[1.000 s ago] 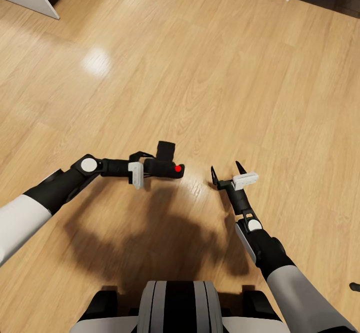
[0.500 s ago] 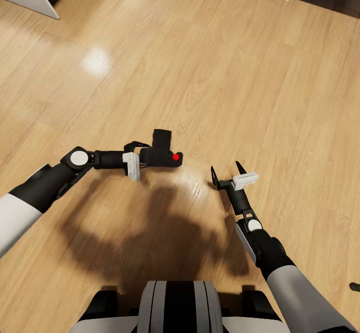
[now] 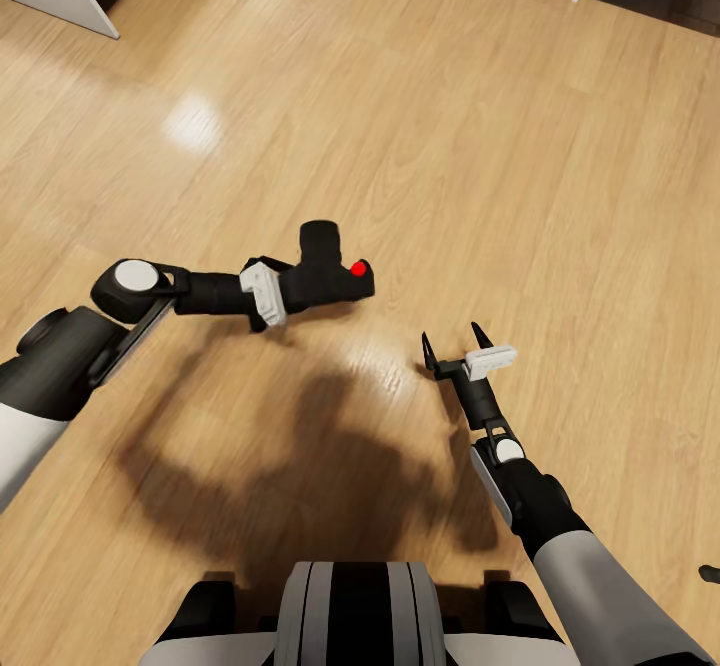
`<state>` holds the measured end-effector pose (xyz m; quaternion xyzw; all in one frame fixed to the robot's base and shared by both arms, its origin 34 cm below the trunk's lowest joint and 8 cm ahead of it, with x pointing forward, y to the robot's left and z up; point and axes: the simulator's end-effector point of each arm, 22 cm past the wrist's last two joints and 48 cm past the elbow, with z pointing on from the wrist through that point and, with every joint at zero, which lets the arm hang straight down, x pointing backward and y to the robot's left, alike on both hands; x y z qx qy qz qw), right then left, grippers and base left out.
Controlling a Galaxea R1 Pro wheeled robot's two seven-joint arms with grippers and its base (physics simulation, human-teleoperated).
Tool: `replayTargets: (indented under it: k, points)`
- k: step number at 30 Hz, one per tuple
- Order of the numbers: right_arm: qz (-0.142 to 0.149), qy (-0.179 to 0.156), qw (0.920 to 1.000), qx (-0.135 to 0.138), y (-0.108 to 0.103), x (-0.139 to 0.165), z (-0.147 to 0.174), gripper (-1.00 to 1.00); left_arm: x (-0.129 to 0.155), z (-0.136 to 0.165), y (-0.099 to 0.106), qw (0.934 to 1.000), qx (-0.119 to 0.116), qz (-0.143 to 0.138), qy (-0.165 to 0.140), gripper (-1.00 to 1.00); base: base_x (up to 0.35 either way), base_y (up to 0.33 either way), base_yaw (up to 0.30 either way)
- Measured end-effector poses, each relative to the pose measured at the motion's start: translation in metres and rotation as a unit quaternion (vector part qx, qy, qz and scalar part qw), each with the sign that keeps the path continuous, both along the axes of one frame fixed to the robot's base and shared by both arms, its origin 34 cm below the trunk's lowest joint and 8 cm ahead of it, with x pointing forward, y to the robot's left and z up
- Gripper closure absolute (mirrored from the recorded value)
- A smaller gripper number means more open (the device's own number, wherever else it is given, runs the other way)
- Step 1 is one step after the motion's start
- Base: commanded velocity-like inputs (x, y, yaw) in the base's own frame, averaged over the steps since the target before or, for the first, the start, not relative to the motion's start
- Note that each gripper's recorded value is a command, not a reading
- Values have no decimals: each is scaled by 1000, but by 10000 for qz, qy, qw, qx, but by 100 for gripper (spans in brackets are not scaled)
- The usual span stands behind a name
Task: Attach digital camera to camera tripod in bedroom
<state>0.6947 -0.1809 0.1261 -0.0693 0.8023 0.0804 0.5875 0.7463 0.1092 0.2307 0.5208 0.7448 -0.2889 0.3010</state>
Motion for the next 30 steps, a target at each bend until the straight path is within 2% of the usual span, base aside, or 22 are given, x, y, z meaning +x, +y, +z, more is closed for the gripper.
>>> replayTargets:
  k: [1, 3, 6, 10, 13, 16, 17, 22, 25, 30]
  points:
    - [0, -1, 10000, 0, 0, 0, 0, -100, 0, 11, -6, 9998, -179, 37, 83, 100, 0, 0, 0]
    - [0, -1, 10000, 0, 0, 0, 0, -100, -2, 21, -11, 9990, -374, 103, 237, 100, 0, 0, 0]
    - [0, -1, 10000, 0, 0, 0, 0, -100, -3, 27, -14, 9979, -487, 176, 398, 100, 0, 0, 0]
    - [0, -1, 10000, 0, 0, 0, 0, -100, -4, 30, -14, 9969, -497, 262, 549, 100, 0, 0, 0]
    - [0, -2, 10000, 0, 0, 0, 0, -100, -6, 35, -13, 9954, -419, 390, 768, 100, 0, 0, 0]
    - [0, 0, 10000, 0, 0, 0, 0, -100, -12, 35, -9, 9919, -213, 553, 1126, 100, 0, 0, 0]
    - [0, -1, 10000, 0, 0, 0, 0, -100, -16, 32, -3, 9887, -63, 660, 1348, 100, 0, 0, 0]
    - [0, -1, 10000, 0, 0, 0, 0, -100, -26, 25, 14, 9757, 306, 997, 1929, 100, 0, 0, 0]
    - [0, -2, 10000, 0, 0, 0, 0, -100, -25, 26, 19, 9707, 364, 1138, 2085, 100, 0, 0, 0]
    - [0, -3, 10000, 1, 0, 0, 0, -100, -23, 29, 22, 9678, 352, 1232, 2165, 100, 0, 0, 0]
